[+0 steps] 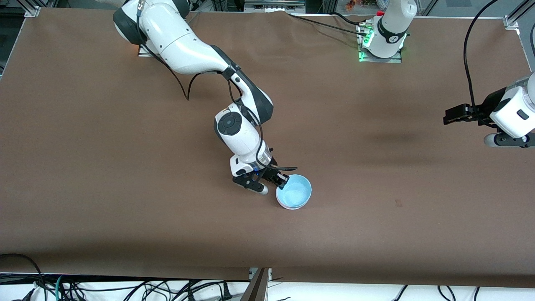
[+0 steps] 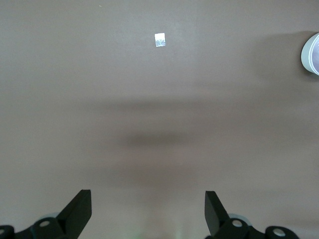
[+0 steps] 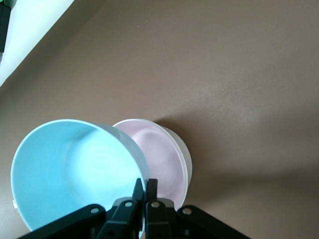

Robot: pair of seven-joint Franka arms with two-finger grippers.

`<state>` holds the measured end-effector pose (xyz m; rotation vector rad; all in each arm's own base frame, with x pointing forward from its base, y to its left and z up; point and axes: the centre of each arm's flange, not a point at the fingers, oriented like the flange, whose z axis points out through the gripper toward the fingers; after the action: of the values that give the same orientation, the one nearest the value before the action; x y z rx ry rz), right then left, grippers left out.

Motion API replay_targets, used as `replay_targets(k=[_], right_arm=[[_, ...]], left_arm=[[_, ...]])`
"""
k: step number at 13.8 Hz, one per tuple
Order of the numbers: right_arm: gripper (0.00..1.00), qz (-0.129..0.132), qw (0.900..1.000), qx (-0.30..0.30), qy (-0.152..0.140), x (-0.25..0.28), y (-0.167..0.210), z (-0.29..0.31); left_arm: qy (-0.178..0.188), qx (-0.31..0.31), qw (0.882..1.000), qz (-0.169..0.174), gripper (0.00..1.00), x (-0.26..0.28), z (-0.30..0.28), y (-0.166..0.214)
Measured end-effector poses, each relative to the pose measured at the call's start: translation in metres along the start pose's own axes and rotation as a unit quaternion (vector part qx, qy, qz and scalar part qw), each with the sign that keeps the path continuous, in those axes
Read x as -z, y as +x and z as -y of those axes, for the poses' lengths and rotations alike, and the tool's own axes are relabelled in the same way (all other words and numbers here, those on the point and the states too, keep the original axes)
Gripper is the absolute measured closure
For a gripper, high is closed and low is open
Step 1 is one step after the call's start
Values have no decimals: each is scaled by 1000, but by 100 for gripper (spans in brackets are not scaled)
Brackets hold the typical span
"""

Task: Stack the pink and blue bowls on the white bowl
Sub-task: 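Lower the blue bowl into the pink bowl and open the right gripper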

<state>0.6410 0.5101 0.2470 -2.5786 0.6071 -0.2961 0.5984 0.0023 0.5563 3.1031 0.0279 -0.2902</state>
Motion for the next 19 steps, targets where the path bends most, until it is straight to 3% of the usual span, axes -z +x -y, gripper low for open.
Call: replay_targets(k=[19], right_arm=[[98,1,997,46,-62,-17,-9,-14]], left_arm=[[-1,6,1000,3,0,-4,7,3]])
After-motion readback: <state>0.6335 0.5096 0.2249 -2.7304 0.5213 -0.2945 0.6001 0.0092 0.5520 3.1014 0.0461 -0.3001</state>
